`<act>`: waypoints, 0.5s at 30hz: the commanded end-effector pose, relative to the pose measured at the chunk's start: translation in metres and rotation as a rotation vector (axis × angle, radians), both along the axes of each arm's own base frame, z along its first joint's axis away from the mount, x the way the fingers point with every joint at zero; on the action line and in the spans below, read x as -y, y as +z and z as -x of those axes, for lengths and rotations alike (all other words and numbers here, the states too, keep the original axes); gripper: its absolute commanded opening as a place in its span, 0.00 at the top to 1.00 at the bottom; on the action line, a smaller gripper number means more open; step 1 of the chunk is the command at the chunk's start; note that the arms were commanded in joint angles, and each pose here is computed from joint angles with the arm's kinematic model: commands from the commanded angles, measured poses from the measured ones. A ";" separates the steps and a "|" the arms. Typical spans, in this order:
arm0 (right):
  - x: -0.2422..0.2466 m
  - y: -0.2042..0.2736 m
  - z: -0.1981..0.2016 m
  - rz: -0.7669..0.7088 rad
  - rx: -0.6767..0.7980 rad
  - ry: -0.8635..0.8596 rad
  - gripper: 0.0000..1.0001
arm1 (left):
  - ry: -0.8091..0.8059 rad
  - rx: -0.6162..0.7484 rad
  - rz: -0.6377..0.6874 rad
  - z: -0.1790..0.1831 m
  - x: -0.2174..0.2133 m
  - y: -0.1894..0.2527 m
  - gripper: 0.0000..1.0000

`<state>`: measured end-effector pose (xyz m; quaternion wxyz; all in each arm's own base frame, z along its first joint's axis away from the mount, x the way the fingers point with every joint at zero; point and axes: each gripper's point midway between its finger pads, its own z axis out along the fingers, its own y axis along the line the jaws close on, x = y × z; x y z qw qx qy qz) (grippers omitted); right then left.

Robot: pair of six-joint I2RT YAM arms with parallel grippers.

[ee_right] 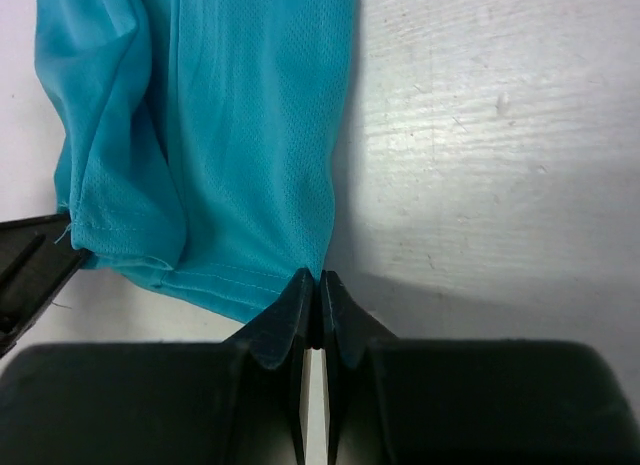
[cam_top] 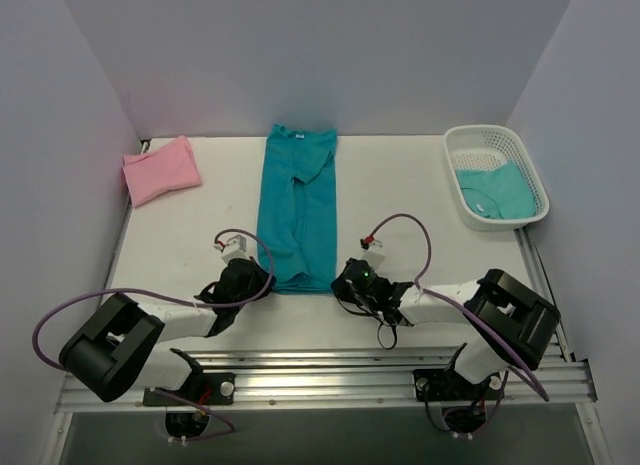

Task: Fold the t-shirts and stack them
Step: Grab the bottom of the folded rectangular tshirt with both arms

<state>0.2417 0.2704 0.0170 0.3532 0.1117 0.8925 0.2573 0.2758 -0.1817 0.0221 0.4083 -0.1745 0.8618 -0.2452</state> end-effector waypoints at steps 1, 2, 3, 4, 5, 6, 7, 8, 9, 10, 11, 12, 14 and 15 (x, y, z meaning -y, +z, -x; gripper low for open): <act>0.032 0.000 0.005 0.075 0.011 -0.067 1.00 | -0.013 -0.062 -0.050 0.023 -0.007 -0.013 0.98; 0.035 0.001 0.006 0.074 0.012 -0.073 1.00 | -0.017 -0.056 -0.044 0.026 -0.007 -0.009 0.98; 0.038 0.004 0.008 0.068 0.018 -0.080 1.00 | -0.021 -0.061 -0.042 0.030 -0.007 -0.010 0.98; 0.042 0.003 0.011 0.074 0.017 -0.082 1.00 | -0.031 -0.049 -0.031 0.033 -0.005 -0.005 0.98; 0.044 0.003 0.012 0.077 0.016 -0.085 1.00 | -0.029 -0.057 -0.031 0.037 -0.006 -0.005 0.98; 0.047 0.006 0.013 0.075 0.021 -0.091 1.00 | -0.033 -0.057 -0.028 0.040 -0.005 -0.004 0.98; 0.049 0.007 0.014 0.075 0.025 -0.095 1.00 | -0.045 -0.047 -0.016 0.046 -0.004 0.000 0.98; 0.052 0.008 0.017 0.077 0.023 -0.094 1.00 | -0.047 -0.064 -0.020 0.052 -0.005 -0.002 0.98; 0.054 0.009 0.018 0.076 0.026 -0.097 1.00 | -0.053 -0.065 -0.016 0.055 -0.005 -0.002 0.98; 0.054 0.010 0.020 0.072 0.027 -0.096 1.00 | -0.062 -0.051 -0.001 0.059 -0.003 0.004 0.98; 0.057 0.009 0.023 0.077 0.024 -0.094 1.00 | -0.078 -0.069 -0.009 0.067 -0.002 0.002 0.98; 0.057 0.013 0.025 0.064 0.028 -0.095 1.00 | -0.086 -0.070 -0.010 0.071 -0.002 0.004 0.98; 0.060 0.013 0.031 0.071 0.026 -0.091 1.00 | -0.103 -0.077 -0.012 0.080 -0.002 0.010 0.98; 0.060 0.020 0.031 0.055 0.038 -0.094 1.00 | -0.103 -0.074 -0.014 0.081 -0.003 0.012 0.98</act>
